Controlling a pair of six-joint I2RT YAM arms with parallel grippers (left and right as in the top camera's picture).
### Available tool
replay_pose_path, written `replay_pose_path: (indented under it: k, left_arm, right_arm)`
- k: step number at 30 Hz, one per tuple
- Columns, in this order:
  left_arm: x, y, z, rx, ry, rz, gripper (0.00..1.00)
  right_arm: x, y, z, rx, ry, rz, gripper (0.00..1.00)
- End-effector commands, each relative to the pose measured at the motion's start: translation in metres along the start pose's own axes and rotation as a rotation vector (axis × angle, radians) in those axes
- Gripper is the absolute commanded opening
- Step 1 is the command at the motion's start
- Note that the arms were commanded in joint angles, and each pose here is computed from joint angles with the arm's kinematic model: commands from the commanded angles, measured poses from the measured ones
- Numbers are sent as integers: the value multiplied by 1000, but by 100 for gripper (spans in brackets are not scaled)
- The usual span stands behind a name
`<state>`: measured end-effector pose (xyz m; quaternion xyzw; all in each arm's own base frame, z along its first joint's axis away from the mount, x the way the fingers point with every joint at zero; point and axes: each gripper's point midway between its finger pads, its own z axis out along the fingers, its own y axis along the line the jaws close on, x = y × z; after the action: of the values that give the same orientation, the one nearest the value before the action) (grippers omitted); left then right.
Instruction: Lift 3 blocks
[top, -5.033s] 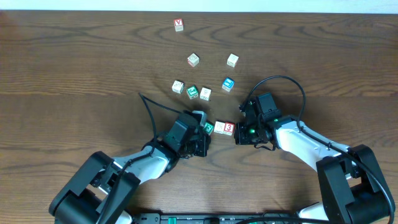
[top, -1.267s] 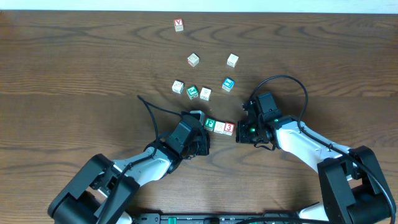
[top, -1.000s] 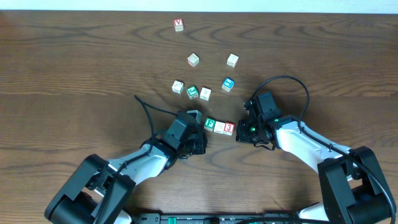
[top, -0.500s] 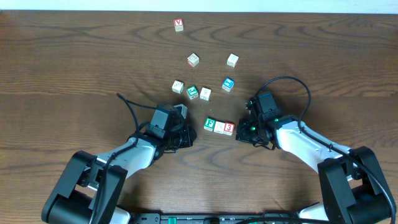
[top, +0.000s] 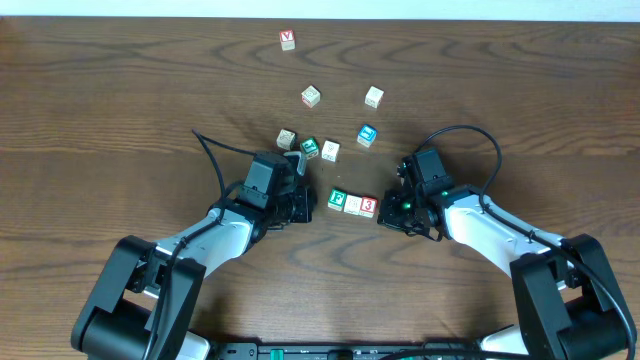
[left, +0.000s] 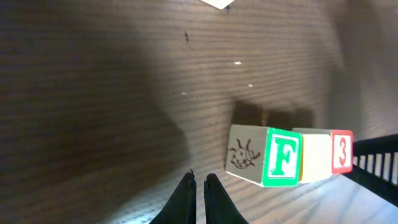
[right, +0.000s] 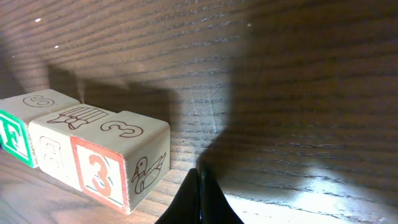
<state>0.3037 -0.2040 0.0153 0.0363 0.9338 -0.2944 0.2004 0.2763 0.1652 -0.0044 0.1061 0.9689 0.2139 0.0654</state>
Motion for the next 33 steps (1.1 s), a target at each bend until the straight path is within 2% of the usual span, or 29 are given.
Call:
replay_pose_path:
  k: [1, 19, 33]
  left_arm:
    - [-11, 4, 1, -29, -35, 35, 8]
    - [-20, -5, 3, 6, -70, 55, 8]
    - [-7, -5, 25, 14, -37, 45, 8]
  right_arm:
    - [13, -11, 10, 29, 41, -3, 1]
    - [0, 0, 10, -16, -11, -136, 1]
    - [2, 8, 10, -58, 0, -192, 1]
